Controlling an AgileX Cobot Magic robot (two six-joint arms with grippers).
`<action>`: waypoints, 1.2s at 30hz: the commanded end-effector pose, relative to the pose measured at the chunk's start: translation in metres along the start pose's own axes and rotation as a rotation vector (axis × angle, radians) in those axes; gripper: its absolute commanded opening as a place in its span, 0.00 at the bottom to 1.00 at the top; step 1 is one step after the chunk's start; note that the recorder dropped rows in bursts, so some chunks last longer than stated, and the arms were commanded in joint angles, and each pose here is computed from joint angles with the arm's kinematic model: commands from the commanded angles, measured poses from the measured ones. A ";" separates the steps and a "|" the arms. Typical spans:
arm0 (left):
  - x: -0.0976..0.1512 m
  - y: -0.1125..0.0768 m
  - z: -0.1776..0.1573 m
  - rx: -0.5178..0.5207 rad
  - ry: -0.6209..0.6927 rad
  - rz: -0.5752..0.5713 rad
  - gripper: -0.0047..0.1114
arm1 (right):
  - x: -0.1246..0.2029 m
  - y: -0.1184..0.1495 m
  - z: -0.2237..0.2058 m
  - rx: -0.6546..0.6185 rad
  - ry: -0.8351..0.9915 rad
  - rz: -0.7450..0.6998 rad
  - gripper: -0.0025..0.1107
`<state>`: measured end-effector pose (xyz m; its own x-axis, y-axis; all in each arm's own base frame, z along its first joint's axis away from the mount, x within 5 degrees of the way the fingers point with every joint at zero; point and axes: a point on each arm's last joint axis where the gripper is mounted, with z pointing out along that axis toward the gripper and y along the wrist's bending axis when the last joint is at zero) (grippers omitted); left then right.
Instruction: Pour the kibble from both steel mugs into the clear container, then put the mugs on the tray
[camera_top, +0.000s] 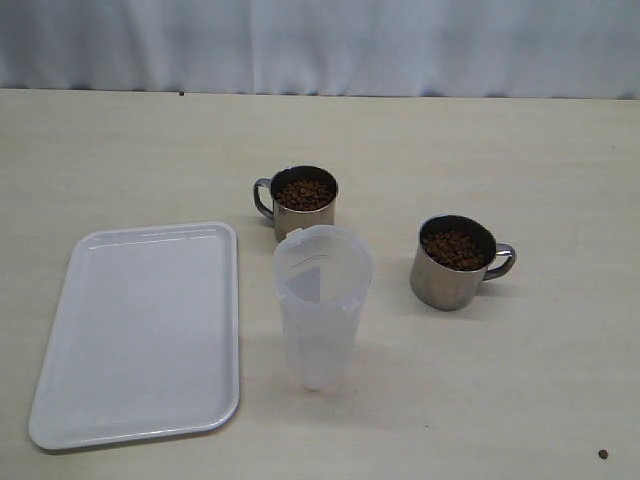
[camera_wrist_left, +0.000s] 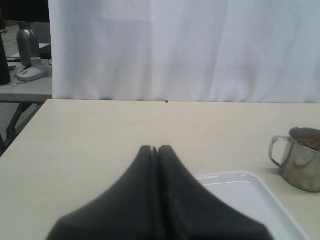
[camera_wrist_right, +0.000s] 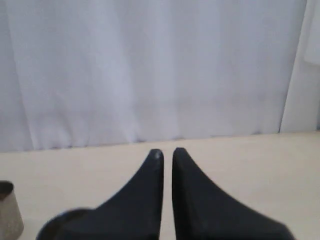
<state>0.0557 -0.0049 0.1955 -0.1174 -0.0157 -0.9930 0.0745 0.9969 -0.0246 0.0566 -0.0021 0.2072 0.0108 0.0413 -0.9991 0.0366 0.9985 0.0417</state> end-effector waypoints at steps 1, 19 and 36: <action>0.000 0.000 0.000 0.007 -0.009 0.003 0.04 | -0.016 0.001 -0.002 -0.013 -0.186 0.005 0.06; 0.000 0.000 0.000 0.007 -0.009 0.003 0.04 | 0.029 0.038 0.053 -0.424 0.338 0.051 0.06; 0.000 0.000 0.000 0.007 -0.009 0.003 0.04 | 0.108 0.056 0.157 -0.727 0.816 0.126 0.71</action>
<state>0.0557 -0.0049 0.1955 -0.1174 -0.0157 -0.9930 0.0745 0.9969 -0.0246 0.2140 0.0512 0.1022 -0.7236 -0.0850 -0.6850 -0.4833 0.7709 0.4149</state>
